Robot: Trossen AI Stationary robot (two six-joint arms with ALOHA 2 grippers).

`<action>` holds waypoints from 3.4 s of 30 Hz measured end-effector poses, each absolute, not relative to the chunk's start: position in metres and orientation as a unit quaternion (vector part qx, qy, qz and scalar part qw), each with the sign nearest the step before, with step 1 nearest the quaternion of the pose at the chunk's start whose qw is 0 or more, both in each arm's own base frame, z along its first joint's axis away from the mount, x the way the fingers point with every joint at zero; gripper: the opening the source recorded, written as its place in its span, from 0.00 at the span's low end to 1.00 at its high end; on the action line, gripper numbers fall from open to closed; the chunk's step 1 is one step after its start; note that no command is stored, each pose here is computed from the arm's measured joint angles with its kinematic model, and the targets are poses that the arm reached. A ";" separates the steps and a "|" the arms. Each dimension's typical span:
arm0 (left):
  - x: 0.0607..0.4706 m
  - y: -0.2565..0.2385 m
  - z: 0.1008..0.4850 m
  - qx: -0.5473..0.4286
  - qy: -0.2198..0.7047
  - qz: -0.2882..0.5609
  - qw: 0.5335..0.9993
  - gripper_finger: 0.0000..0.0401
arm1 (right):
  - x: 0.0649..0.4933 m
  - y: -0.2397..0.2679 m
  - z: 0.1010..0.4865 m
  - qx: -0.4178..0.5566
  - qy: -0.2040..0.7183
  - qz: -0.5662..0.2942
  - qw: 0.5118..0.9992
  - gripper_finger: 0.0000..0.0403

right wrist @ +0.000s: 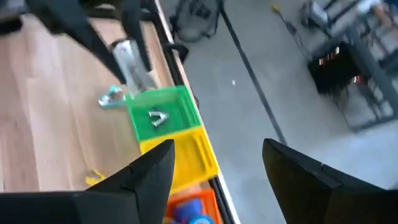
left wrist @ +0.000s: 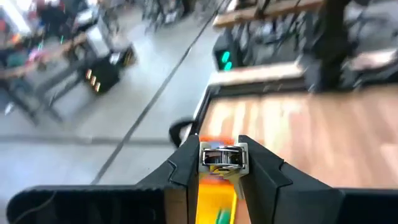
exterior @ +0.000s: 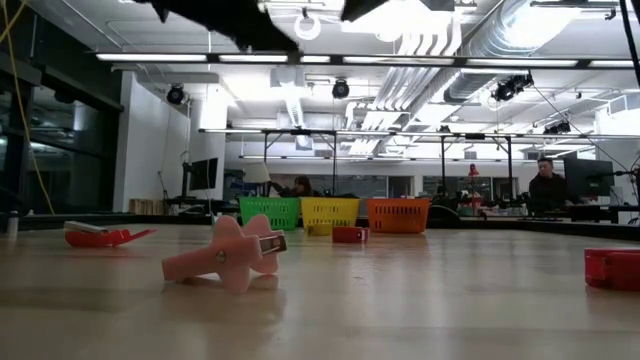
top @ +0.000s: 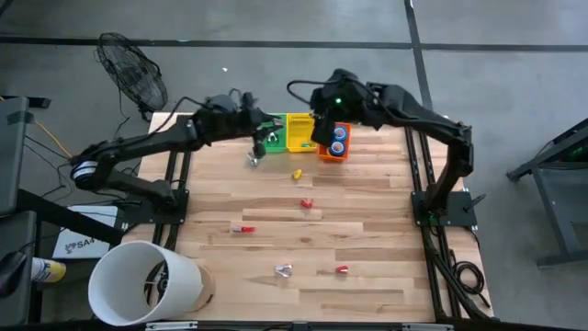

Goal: Pick and place Stapler, Stapler remover, tape
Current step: Put the gray staple remover into the green bin, then put the light blue staple remover into the green bin

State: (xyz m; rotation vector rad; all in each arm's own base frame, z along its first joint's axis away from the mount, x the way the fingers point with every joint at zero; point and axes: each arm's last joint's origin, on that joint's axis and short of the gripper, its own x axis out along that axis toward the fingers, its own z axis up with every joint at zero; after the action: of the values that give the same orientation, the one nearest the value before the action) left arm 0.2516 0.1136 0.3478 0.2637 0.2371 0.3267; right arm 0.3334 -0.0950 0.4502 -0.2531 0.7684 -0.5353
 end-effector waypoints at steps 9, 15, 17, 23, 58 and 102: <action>0.275 0.152 0.294 0.006 0.214 0.295 0.931 0.20 | 0.304 -0.116 0.448 -0.048 0.414 -0.328 0.847 0.59; 0.276 0.184 0.257 -0.087 0.260 0.346 0.897 0.20 | 0.293 -0.124 0.443 -0.024 0.445 -0.361 0.819 0.59; 0.277 0.192 0.245 -0.115 0.270 0.359 0.886 0.20 | 0.291 -0.126 0.443 -0.019 0.450 -0.365 0.815 0.59; 0.279 0.206 0.216 -0.176 0.292 0.392 0.855 0.20 | 0.286 -0.129 0.441 -0.015 0.465 -0.371 0.804 0.59; 0.270 0.189 0.214 -0.215 0.344 0.430 0.806 0.71 | 0.280 -0.133 0.439 -0.027 0.497 -0.341 0.797 0.59; 0.284 0.067 0.163 -0.292 0.352 0.582 0.672 0.71 | 0.214 -0.134 0.483 -0.016 0.422 -0.390 0.818 0.59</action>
State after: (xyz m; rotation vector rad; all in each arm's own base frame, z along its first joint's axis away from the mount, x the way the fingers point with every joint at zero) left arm 0.2840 0.0668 0.1625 -0.6567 0.7925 1.3106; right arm 0.2144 -0.1336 0.4827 -0.0343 0.8985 -0.8311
